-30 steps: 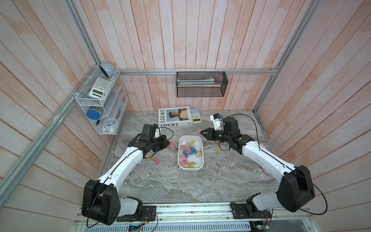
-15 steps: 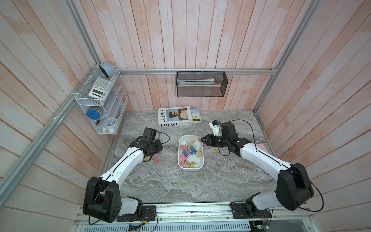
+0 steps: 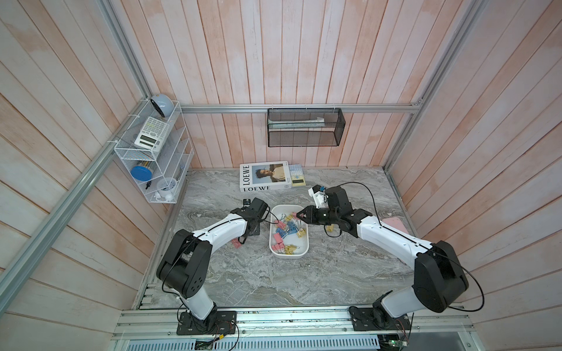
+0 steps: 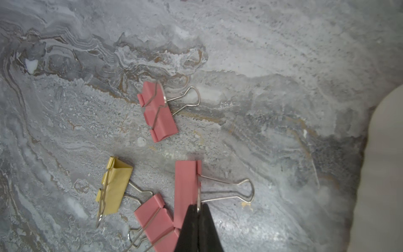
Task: Take out the binder clips from the storage box
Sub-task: Place the binder clip at the center of the board.
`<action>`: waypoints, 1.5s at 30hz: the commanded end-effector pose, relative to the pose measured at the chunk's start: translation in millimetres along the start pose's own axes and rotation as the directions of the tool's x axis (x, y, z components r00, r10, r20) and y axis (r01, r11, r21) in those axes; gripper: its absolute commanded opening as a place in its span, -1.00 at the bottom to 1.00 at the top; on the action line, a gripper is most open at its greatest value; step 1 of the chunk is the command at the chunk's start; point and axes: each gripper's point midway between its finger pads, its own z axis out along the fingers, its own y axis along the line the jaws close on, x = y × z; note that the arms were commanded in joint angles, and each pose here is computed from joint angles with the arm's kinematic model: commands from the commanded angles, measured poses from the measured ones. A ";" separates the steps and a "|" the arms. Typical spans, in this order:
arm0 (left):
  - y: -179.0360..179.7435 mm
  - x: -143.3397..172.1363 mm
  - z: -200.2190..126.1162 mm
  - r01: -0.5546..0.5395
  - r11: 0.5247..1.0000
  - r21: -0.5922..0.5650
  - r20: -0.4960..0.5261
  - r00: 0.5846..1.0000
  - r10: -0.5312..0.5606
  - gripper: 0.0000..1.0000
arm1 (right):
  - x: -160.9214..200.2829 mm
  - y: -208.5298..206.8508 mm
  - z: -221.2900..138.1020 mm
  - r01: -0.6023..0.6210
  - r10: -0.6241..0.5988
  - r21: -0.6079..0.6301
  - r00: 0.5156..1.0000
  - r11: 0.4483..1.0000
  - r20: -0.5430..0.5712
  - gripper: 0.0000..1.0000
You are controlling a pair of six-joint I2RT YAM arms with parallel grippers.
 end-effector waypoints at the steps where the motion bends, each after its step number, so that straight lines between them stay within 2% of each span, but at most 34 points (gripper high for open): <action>1: 8.7 12.3 10.7 -0.067 0.992 -0.104 -0.035 0.997 0.064 -0.97 | -7.9 9.7 -1.7 0.016 -0.015 -0.020 1.000 1.000 0.015 -0.56; 3: 5.3 16.0 13.9 -0.076 0.991 -0.106 -0.043 0.996 0.072 -0.88 | -7.4 9.6 -1.9 0.015 -0.015 -0.018 1.000 1.000 0.012 -0.56; 6: 1.1 20.0 14.8 -0.090 0.990 -0.112 -0.048 0.995 0.085 -0.62 | -6.2 9.2 -2.0 0.014 -0.014 -0.018 1.000 1.000 0.009 -0.56; 9: 1.0 19.1 11.1 -0.065 0.993 -0.102 -0.039 0.997 0.062 -0.03 | -6.4 8.4 -2.9 0.017 -0.017 -0.014 1.000 1.000 0.011 -0.56; 15: 0.7 0.8 -16.2 0.012 1.000 -0.021 0.020 1.000 -0.012 -0.01 | -6.5 8.2 -3.4 0.025 -0.025 -0.008 1.000 1.000 0.010 -0.56; 17: 3.9 -3.6 -21.4 0.055 0.998 0.012 0.028 0.998 -0.055 -0.07 | -6.4 8.6 -3.6 0.024 -0.024 -0.010 1.000 1.000 0.010 -0.56; 21: 11.7 -1.5 -16.0 0.155 0.983 0.098 -0.003 0.988 -0.155 -0.14 | -6.4 9.7 -4.3 0.026 -0.025 -0.013 1.000 1.000 0.011 -0.56; 26: 21.6 1.4 -16.2 0.221 0.965 0.139 -0.007 0.975 -0.222 -0.13 | -6.3 7.3 -8.9 0.030 -0.030 0.005 0.999 1.000 0.017 -0.56; 30: 32.3 -5.4 -30.3 0.332 0.914 0.236 0.012 0.939 -0.344 -0.13 | -11.1 -2.2 -22.8 -0.001 0.000 0.022 0.999 1.000 0.047 -0.56; 35: 55.4 -28.0 -70.4 0.403 0.852 0.334 0.101 0.883 -0.458 -0.05 | -14.4 -27.5 -51.9 -0.071 0.065 0.056 0.992 0.996 0.110 -0.56; 40: 80.9 -39.9 -92.4 0.470 0.790 0.395 0.130 0.822 -0.554 0.09 | 8.0 -69.2 -71.9 -0.201 0.190 0.085 0.974 0.976 0.126 -0.56; 45: 87.2 -45.7 -99.8 0.489 0.764 0.420 0.134 0.799 -0.586 0.29 | 41.4 -94.0 -74.4 -0.258 0.245 0.119 0.963 0.959 0.113 -0.56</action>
